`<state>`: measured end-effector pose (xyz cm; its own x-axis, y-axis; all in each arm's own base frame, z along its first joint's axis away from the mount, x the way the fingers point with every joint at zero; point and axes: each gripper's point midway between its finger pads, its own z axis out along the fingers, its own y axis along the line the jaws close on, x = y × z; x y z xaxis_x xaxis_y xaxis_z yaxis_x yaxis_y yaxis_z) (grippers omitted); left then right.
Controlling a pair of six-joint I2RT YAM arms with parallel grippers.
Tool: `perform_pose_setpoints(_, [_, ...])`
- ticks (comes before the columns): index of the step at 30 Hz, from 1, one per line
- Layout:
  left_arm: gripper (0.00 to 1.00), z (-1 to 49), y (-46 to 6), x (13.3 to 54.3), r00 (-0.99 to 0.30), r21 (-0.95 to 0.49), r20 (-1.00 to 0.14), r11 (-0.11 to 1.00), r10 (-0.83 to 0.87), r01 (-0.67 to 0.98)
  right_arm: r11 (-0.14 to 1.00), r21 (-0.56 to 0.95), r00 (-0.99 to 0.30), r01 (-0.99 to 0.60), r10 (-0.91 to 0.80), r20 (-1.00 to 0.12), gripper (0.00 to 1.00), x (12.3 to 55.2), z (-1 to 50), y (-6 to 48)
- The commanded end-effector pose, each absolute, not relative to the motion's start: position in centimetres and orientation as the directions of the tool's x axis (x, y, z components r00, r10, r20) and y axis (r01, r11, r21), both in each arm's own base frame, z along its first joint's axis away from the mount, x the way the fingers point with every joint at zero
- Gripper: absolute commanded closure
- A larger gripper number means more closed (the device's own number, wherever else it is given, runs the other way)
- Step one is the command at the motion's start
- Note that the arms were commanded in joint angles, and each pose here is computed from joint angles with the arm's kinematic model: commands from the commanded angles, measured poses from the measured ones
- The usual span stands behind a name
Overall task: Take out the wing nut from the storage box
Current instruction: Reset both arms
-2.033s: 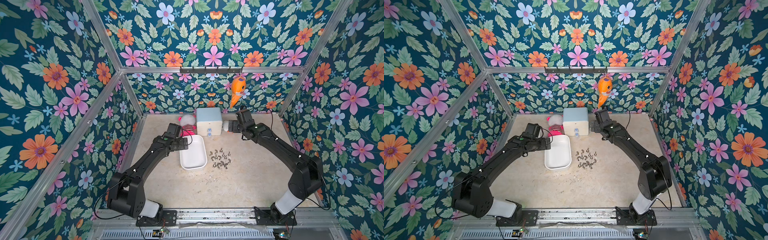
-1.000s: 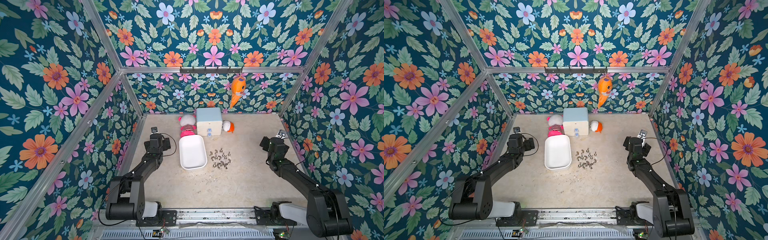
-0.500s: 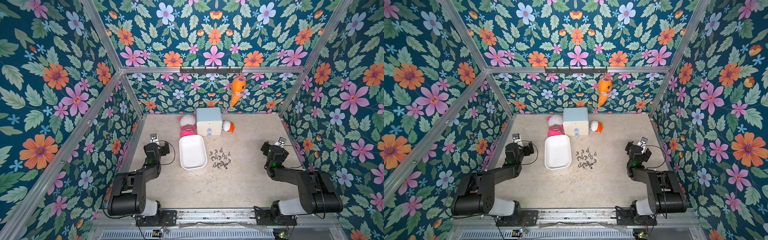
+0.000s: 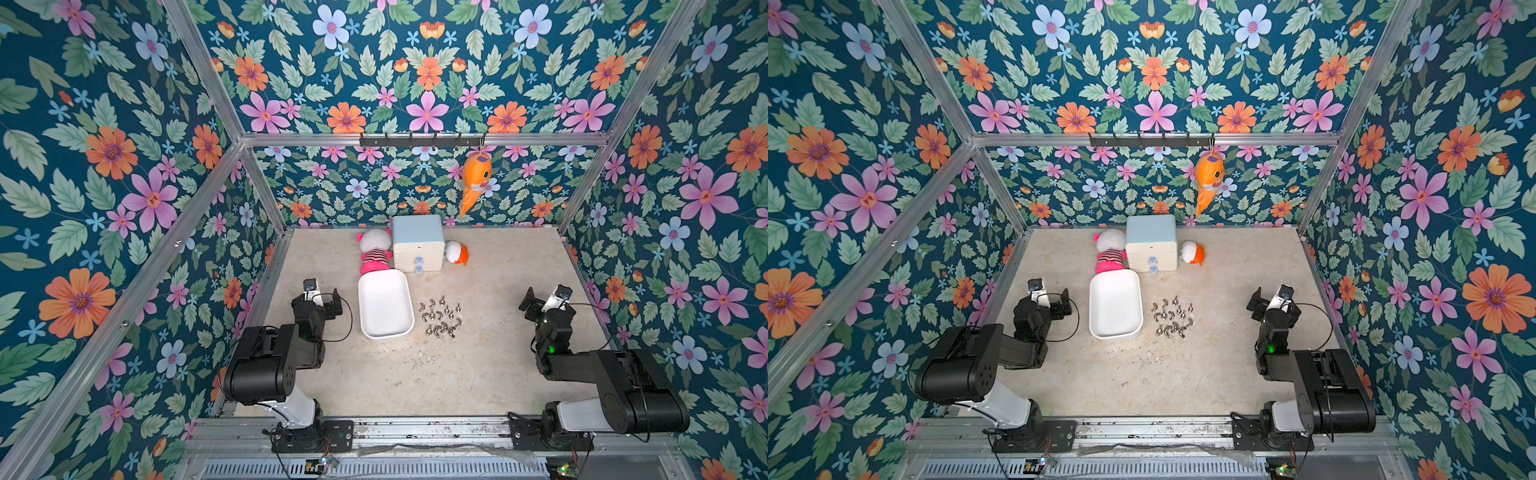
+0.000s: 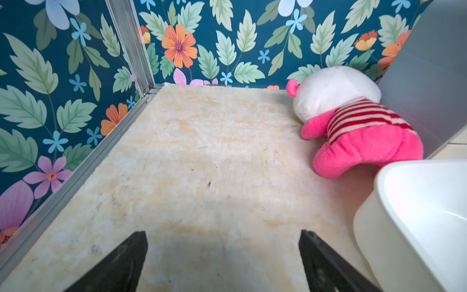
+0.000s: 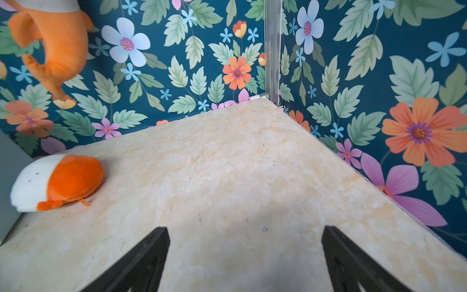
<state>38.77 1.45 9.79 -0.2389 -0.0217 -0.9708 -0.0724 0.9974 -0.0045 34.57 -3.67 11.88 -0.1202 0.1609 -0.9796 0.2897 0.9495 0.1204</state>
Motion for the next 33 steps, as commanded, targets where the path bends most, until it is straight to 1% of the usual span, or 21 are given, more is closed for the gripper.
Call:
perform_pose_setpoints(1, [0.00, 10.9, 1.2, 39.0, -0.193, 0.003, -0.981, 0.999, -0.007, -0.052, 0.959, 0.146, 0.031, 0.244, 0.143, -0.989, 0.01, 34.2, 14.7, -3.4])
perform_pose_setpoints(3, [0.01, 10.9, 1.1, 39.1, -0.194, 0.005, -0.981, 0.999, -0.005, -0.052, 0.957, 0.145, -0.034, 0.251, 0.159, -0.987, 0.01, 34.4, 13.6, -3.3])
perform_pose_setpoints(5, [0.00, 10.9, 1.2, 39.1, -0.194, 0.006, -0.981, 0.999, -0.004, -0.054, 0.958, 0.146, 0.014, 0.248, 0.147, -0.989, 0.01, 34.3, 14.3, -3.4])
perform_pose_setpoints(7, [0.01, 10.9, 1.2, 39.1, -0.195, 0.010, -0.981, 0.998, -0.001, -0.060, 0.957, 0.147, -0.030, 0.250, 0.160, -0.987, 0.01, 34.5, 13.6, -3.4])
perform_pose_setpoints(9, [0.00, 10.9, 1.2, 39.1, -0.196, 0.014, -0.981, 0.998, 0.001, -0.065, 0.957, 0.149, -0.001, 0.249, 0.154, -0.988, 0.01, 34.5, 14.1, -3.4])
perform_pose_setpoints(11, [0.00, 10.9, 1.2, 39.0, -0.197, 0.014, -0.980, 0.998, 0.001, -0.065, 0.956, 0.150, -0.019, 0.252, 0.160, -0.987, 0.01, 34.5, 13.8, -3.4])
perform_pose_setpoints(33, [0.00, 10.9, 1.1, 39.1, -0.196, 0.014, -0.981, 0.998, 0.001, -0.065, 0.956, 0.152, -0.013, 0.251, 0.160, -0.987, 0.01, 34.5, 13.9, -3.5])
